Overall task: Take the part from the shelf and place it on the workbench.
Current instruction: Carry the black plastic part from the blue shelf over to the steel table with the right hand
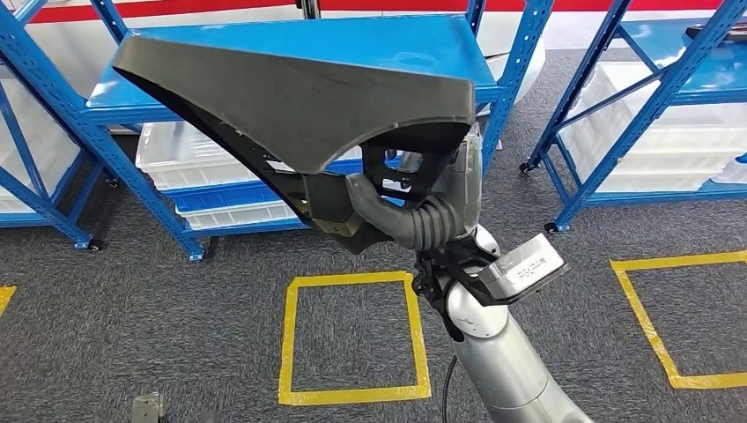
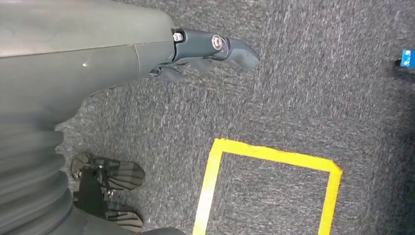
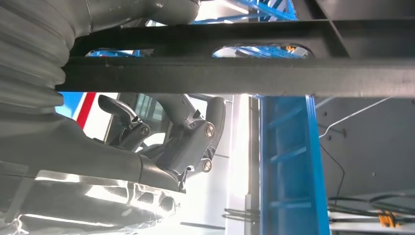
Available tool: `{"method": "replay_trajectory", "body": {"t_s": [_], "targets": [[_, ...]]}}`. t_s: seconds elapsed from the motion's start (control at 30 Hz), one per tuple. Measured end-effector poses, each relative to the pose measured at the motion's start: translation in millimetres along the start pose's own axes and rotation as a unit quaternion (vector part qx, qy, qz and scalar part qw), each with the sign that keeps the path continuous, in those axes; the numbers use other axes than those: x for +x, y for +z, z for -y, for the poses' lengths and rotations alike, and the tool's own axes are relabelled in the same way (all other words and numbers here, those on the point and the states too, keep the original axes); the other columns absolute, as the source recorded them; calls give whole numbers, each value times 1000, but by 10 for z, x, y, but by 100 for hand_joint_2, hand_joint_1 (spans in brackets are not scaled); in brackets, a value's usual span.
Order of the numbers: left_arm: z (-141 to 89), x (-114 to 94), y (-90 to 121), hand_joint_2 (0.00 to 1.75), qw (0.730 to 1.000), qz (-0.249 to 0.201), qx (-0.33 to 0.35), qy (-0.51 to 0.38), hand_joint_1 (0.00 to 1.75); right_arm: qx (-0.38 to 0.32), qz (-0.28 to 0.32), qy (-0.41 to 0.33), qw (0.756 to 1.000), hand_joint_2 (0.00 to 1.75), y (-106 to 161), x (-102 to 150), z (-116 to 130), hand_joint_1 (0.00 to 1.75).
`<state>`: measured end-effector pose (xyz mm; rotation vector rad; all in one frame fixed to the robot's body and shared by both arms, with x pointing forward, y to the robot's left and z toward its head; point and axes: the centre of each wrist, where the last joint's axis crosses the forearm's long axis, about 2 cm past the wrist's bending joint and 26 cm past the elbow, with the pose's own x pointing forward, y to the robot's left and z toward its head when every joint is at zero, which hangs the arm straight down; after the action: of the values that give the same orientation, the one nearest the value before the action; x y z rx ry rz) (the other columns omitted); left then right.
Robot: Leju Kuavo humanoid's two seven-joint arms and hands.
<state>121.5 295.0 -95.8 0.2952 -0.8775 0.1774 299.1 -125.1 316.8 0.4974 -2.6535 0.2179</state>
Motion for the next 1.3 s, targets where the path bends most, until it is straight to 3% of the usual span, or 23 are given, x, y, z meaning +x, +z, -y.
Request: {"method": "replay_trajectory", "body": {"t_s": [1.3], "targets": [[53, -20, 34, 175, 1000, 5, 14, 6, 0, 12, -8, 8, 1000, 175, 193, 10, 42, 175]]}}
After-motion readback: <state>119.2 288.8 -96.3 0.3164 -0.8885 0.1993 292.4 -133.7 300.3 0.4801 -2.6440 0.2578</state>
